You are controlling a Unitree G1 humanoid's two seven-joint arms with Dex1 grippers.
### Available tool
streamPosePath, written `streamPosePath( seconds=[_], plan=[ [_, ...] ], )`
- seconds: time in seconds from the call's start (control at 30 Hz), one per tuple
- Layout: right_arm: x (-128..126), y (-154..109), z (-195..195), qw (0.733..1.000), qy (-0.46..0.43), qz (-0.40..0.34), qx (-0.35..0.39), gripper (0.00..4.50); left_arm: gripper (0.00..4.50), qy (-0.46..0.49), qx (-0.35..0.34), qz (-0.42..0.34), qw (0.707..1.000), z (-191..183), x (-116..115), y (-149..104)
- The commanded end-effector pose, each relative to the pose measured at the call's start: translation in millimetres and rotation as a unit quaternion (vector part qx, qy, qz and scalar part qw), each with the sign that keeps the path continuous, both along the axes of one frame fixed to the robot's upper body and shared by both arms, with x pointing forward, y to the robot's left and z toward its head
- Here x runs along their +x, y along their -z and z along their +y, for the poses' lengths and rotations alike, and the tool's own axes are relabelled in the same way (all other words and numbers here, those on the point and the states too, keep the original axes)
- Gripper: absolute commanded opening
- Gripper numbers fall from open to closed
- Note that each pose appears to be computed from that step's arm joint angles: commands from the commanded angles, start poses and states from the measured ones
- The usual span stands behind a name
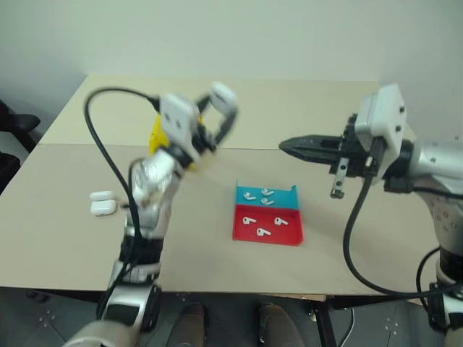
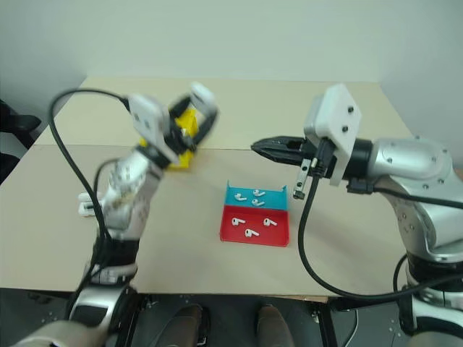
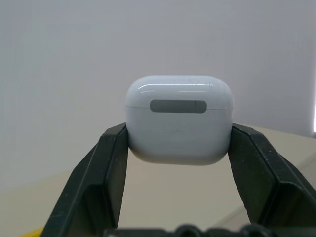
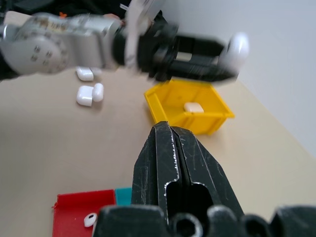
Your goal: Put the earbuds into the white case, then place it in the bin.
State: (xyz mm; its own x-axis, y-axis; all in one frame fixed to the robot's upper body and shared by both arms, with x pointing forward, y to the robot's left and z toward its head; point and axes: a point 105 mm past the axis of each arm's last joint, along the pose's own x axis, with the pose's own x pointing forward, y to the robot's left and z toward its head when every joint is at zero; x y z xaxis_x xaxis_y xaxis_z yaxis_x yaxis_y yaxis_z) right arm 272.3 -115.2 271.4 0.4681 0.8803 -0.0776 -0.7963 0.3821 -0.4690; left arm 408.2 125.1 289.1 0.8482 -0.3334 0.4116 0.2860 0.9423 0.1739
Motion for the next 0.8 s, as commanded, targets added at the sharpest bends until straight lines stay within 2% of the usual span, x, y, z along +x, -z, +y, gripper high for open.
streamPosePath(
  seconds=[0.03,0.17,0.3,0.33,0.43,0.47,0.6,0.73,0.8],
  plan=[
    [-1,0,0,1.0,0.016,-0.005,0.013,0.04,2.75,-0.131,-0.004,0.048,0.99,35,34,15],
    [4,18,-1,0.999,0.037,0.009,-0.018,0.04,2.75,-0.145,-0.01,0.084,0.986,34,54,28],
    [9,22,-7,0.998,0.063,0.013,-0.027,0.04,2.75,-0.15,0.01,0.125,0.981,30,66,48],
    [9,22,-9,0.997,0.068,0.012,-0.028,0.01,3.1,-0.146,0.014,0.152,0.978,30,68,57],
    [7,24,-11,0.996,0.078,0.012,-0.034,0.0,4.05,-0.133,0.021,0.162,0.978,28,68,63],
    [7,25,-12,0.996,0.08,0.012,-0.036,0.0,4.41,-0.129,0.027,0.152,0.979,26,67,60],
    [4,29,-13,0.995,0.085,0.014,-0.042,0.0,4.46,-0.128,0.026,0.099,0.986,25,60,41],
    [4,30,-15,0.995,0.088,0.014,-0.046,0.0,4.46,0.01,-0.035,0.053,0.998,15,33,21],
    [3,31,-17,0.995,0.085,0.009,-0.057,0.0,4.46,0.081,-0.022,0.043,0.996,8,12,20]
  ],
)
